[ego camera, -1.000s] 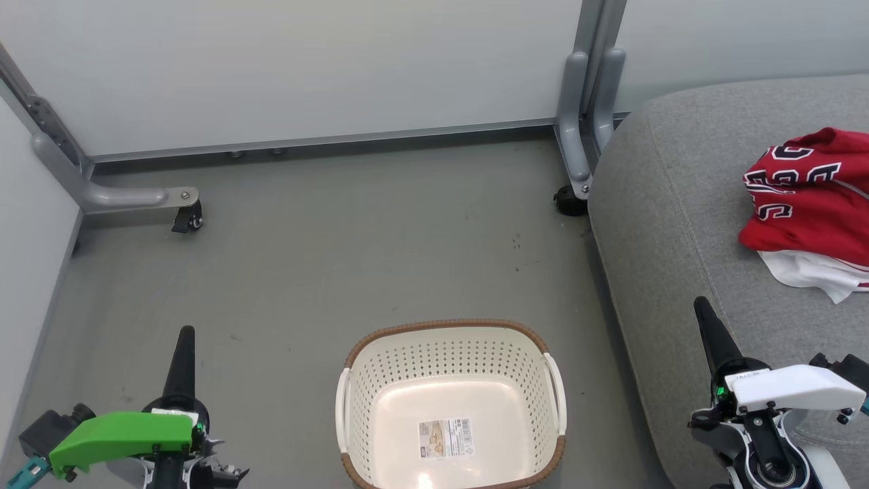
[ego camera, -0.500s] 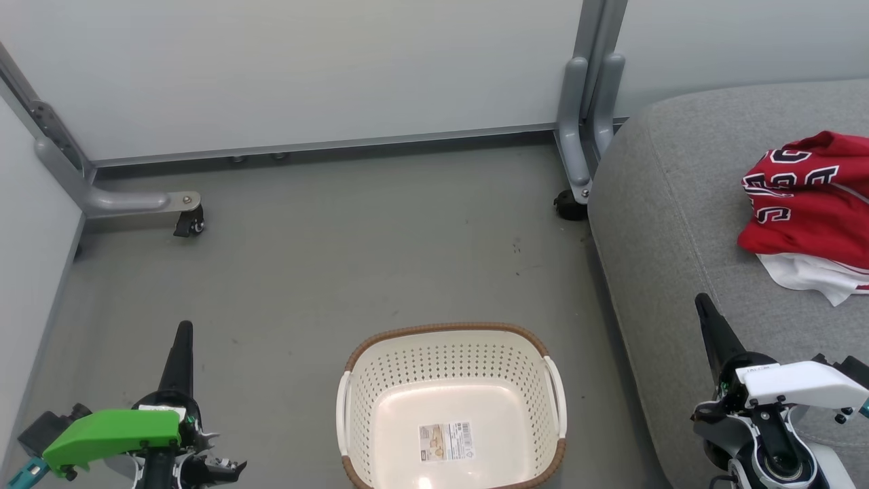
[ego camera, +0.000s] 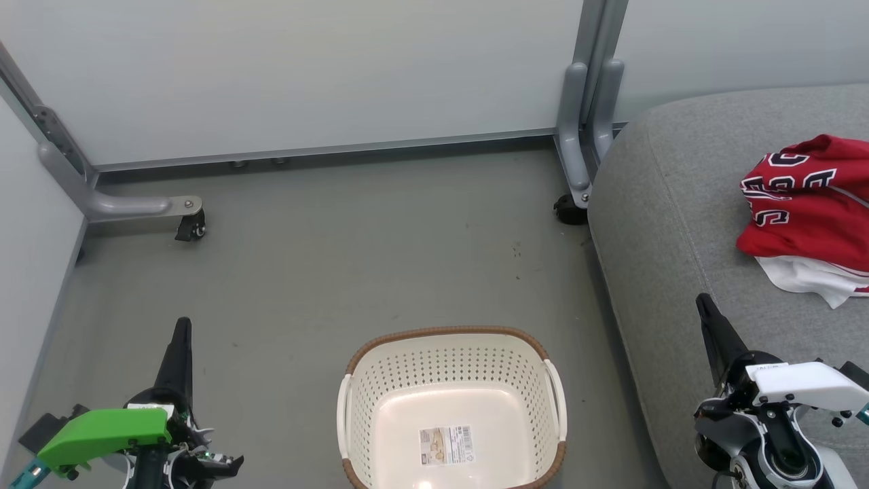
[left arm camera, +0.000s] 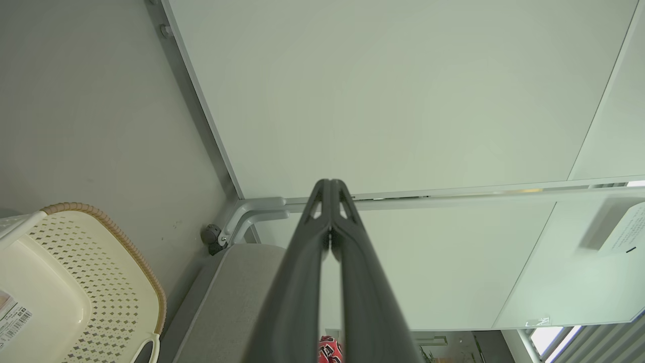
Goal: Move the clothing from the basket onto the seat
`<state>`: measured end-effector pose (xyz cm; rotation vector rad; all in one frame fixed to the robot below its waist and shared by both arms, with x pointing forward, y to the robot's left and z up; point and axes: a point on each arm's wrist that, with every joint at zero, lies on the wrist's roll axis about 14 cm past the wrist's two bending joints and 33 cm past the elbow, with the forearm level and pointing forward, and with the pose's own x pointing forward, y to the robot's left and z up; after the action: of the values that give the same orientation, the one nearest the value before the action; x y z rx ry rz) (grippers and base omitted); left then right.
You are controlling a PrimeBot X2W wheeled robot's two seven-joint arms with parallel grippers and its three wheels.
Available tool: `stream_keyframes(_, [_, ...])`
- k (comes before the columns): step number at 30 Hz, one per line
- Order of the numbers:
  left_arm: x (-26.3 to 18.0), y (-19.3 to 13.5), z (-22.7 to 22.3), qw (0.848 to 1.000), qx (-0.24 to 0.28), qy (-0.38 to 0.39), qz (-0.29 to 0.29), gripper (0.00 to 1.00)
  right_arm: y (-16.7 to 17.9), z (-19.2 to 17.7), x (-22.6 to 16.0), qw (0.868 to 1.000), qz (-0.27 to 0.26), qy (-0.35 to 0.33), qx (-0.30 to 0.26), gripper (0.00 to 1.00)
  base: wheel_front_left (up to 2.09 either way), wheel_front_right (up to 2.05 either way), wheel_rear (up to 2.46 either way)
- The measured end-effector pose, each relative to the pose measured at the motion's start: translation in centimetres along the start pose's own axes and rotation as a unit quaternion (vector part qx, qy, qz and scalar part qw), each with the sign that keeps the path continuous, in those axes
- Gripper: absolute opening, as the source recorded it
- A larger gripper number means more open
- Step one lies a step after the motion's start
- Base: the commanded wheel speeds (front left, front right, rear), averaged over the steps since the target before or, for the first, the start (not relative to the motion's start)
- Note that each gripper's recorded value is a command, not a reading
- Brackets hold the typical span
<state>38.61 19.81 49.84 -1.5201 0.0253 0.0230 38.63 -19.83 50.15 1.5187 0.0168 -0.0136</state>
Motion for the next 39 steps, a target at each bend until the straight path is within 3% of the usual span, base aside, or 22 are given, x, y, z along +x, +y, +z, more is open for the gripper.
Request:
stream_keyframes(8, [0.12,-0.53,0.17,1.0,-0.027,-0.001,-0.009,0.0,0.34,0.17,0.14,1.0,0.006,-0.002,0.026,0.0,0.0,0.0,0.0])
stream_keyframes(39, [0.15,-0.58,0.17,1.0,-0.027,-0.001,-0.01,0.0,0.38,0.2,0.17,1.0,0.006,-0.001,0.028,0.0,0.0,0.0,0.0])
